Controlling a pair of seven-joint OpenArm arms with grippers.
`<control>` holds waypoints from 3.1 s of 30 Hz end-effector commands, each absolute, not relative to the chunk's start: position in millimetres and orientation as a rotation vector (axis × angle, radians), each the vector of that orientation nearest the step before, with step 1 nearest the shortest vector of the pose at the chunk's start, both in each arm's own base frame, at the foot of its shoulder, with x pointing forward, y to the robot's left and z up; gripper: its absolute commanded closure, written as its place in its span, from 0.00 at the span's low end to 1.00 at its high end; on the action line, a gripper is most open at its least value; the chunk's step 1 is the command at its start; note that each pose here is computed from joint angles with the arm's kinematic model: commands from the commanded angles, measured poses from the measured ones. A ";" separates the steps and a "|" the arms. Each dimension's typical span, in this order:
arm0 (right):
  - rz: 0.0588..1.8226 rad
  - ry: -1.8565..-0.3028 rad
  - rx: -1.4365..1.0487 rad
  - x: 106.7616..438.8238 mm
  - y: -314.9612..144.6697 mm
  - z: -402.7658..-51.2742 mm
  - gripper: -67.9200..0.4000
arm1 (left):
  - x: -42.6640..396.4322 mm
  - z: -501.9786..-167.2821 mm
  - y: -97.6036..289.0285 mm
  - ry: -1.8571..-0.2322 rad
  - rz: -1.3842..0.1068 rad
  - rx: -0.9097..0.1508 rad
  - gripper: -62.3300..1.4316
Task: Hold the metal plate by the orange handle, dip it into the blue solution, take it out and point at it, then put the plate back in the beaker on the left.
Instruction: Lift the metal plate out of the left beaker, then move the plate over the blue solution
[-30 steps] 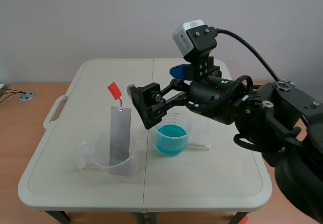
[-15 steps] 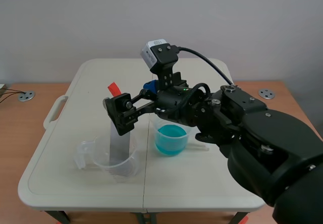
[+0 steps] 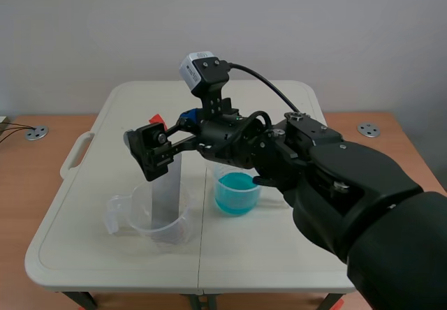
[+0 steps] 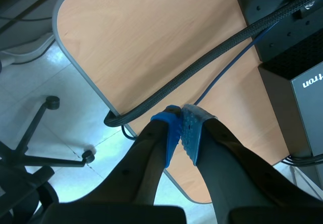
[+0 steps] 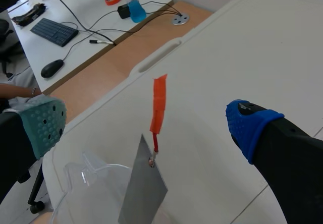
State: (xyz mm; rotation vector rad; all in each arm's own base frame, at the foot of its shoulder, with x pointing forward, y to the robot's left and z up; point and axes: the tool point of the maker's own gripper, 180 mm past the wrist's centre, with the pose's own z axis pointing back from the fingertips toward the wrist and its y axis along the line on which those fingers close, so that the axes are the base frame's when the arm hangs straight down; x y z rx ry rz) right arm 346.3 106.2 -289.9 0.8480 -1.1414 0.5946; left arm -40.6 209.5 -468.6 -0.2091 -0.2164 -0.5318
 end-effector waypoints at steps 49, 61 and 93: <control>0.622 -1.107 0.974 339.0 136.8 -272.7 0.69 | -35.7 -466.7 203.1 -0.233 -0.538 -0.226 0.94; 0.691 -1.098 1.061 322.8 144.7 -265.7 0.98 | -20.3 -460.6 194.5 -0.329 -0.486 -0.260 0.93; 0.953 -1.281 1.035 278.0 140.8 -203.8 0.98 | -11.1 -446.1 172.4 -0.464 -0.464 -0.403 0.93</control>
